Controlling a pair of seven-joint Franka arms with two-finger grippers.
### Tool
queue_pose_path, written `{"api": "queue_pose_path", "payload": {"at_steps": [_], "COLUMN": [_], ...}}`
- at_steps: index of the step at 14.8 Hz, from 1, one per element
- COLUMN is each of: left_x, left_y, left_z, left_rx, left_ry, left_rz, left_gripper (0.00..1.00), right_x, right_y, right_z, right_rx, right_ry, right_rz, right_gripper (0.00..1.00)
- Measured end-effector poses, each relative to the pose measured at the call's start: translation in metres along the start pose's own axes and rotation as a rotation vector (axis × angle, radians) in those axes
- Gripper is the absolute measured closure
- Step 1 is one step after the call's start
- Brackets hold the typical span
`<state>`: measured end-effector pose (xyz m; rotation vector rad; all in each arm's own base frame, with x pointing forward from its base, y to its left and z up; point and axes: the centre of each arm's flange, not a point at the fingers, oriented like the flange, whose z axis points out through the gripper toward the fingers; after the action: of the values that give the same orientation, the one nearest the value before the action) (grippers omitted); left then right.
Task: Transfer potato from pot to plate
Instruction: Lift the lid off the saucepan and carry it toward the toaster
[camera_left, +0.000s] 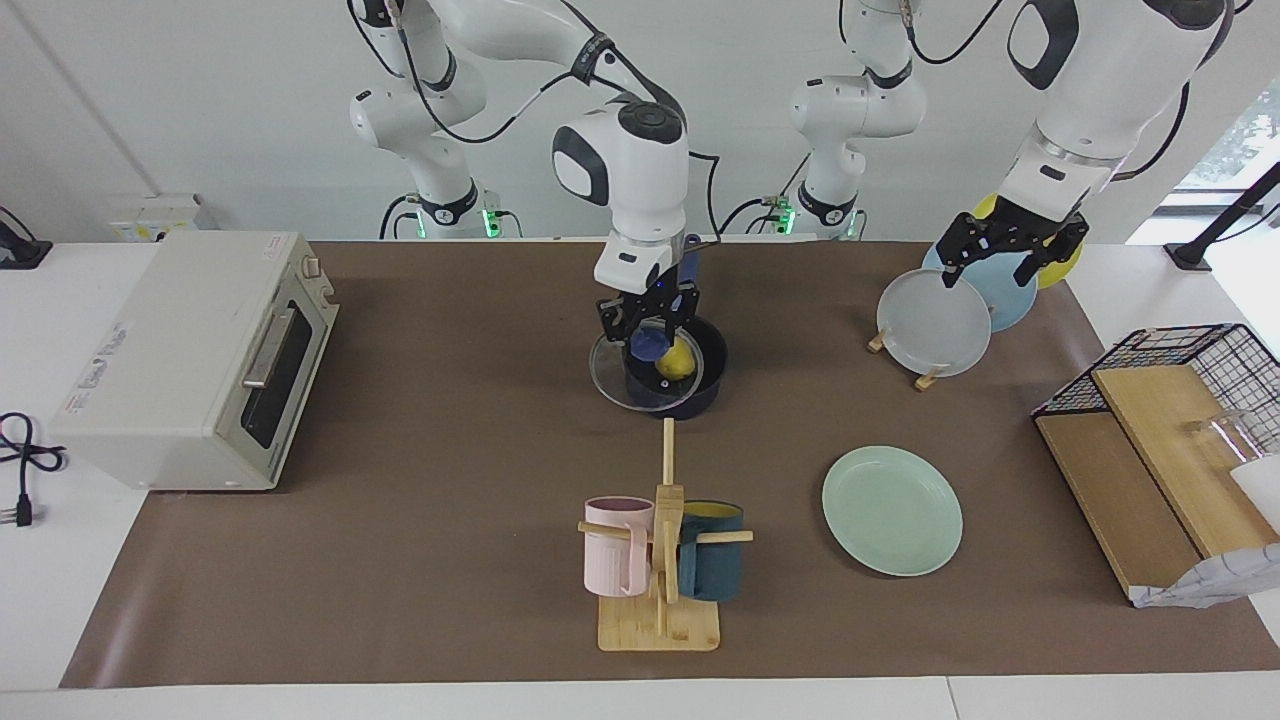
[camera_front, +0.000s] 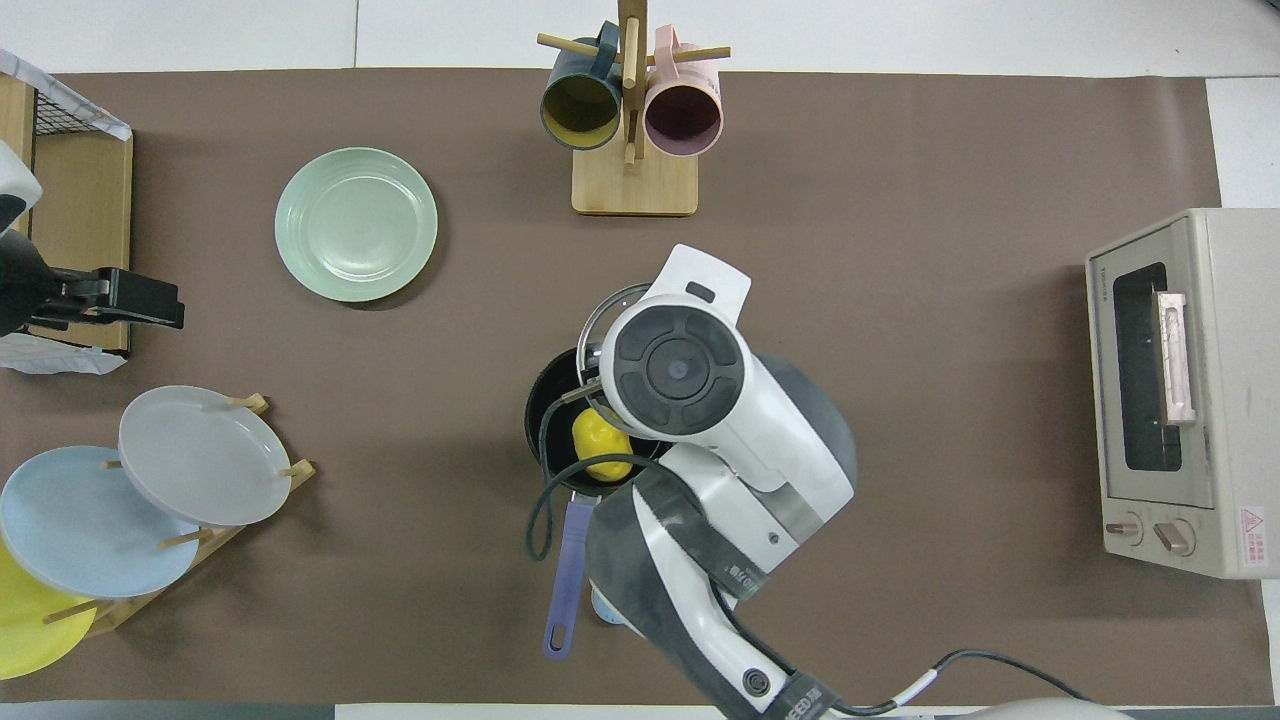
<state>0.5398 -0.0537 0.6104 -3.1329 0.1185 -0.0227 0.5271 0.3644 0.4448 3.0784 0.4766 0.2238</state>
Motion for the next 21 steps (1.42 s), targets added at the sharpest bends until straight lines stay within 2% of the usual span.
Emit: {"api": "queue_pose_path", "payload": {"at_steps": [7, 13, 16, 21], "left_x": [0.0, -0.001, -0.001, -0.002], "left_y": [0.0, 0.003, 0.006, 0.015], "left_z": [0.0, -0.001, -0.002, -0.001], "left_rx": [0.0, 0.0, 0.0, -0.002], "left_ry": [0.0, 0.001, 0.002, 0.003], "left_rz": [0.0, 0.006, 0.011, 0.026], "left_gripper": [0.0, 0.0, 0.0, 0.0], "right_x": [0.019, -0.012, -0.036, -0.065], "right_y": [0.158, 0.263, 0.298, 0.307], "right_z": [0.019, 0.063, 0.084, 0.104], "right_rx": [-0.038, -0.034, -0.032, -0.025], "right_ry": [-0.075, -0.155, -0.15, -0.137], "right_rz": [-0.068, -0.098, -0.096, -0.07], "right_gripper": [0.34, 0.34, 0.34, 0.34]}}
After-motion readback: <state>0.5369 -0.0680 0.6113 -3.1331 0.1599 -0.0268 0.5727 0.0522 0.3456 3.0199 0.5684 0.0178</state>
